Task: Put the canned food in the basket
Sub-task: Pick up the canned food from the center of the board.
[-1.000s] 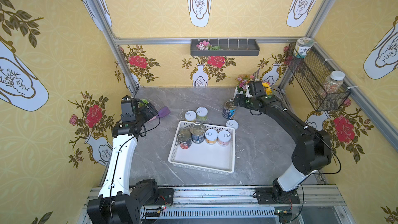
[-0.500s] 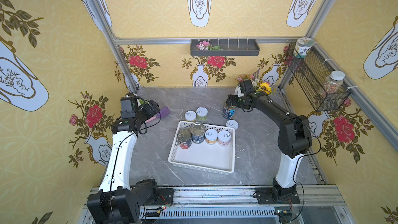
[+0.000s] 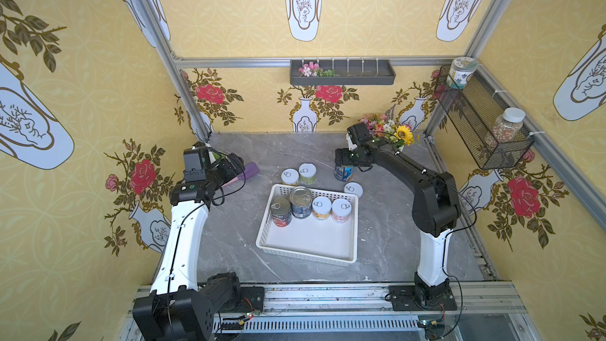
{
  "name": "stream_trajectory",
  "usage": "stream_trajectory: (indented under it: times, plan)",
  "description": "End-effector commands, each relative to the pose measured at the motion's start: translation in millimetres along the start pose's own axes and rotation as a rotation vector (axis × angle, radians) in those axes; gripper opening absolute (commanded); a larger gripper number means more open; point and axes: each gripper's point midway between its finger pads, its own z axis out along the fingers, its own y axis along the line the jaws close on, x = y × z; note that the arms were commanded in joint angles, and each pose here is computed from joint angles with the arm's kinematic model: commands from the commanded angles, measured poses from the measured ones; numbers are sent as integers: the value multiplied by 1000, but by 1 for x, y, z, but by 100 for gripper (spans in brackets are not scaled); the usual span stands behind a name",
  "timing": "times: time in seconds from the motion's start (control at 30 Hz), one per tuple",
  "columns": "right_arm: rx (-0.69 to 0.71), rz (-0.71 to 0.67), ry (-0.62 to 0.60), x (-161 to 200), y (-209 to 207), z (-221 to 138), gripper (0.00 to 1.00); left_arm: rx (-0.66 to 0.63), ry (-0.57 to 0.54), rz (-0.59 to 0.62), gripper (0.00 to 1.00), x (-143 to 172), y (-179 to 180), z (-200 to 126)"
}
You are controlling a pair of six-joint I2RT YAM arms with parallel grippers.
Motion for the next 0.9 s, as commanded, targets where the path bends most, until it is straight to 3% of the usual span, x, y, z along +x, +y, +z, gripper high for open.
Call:
stream_trajectory:
  times: [0.0,0.87]
  plan:
    - [43,-12,8,1,-7,2,97,22,-9,18,100,-3,-4,1]
    - [67,-87,20,1,4,18,100,33,2,20,100,0,-5,3]
